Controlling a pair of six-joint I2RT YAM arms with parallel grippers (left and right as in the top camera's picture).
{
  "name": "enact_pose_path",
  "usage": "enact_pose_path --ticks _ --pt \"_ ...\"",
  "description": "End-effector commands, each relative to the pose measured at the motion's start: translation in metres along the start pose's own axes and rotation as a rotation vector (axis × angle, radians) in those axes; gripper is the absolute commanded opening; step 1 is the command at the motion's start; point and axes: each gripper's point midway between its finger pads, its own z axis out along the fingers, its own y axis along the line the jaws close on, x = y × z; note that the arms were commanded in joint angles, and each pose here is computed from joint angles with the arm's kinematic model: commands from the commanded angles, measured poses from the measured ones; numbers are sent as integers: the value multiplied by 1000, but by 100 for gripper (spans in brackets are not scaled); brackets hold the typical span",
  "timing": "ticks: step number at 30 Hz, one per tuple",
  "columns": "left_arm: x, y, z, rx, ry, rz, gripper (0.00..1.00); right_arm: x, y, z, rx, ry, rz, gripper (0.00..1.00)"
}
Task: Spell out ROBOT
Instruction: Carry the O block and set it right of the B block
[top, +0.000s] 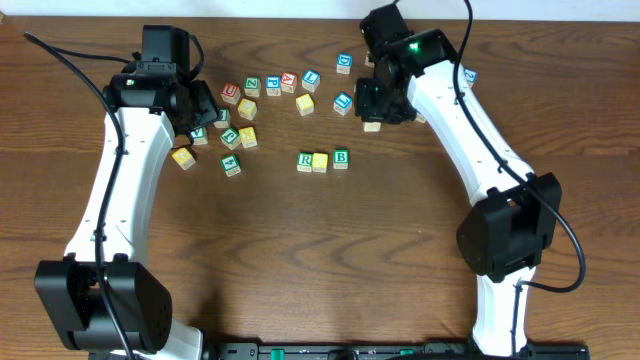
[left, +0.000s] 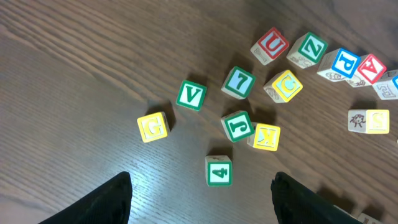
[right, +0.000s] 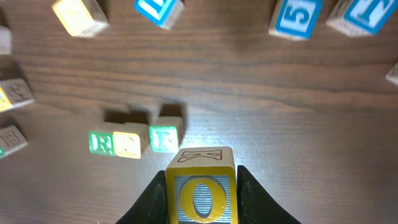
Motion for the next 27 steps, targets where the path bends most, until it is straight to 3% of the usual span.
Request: enact_pose_path --ticks 1,8,16,27 --pt "-7 1 -9 1 -33 -14 71 14 0 15 4 59 -18 24" --pt "-7 1 -8 1 -34 -14 71 35 -10 50 32 118 -10 25" --pt "-8 0 -8 3 -37 -15 71 42 -6 93 18 74 -40 27" --pt "-8 0 -8 3 -37 -15 71 44 -7 110 59 24 -38 28"
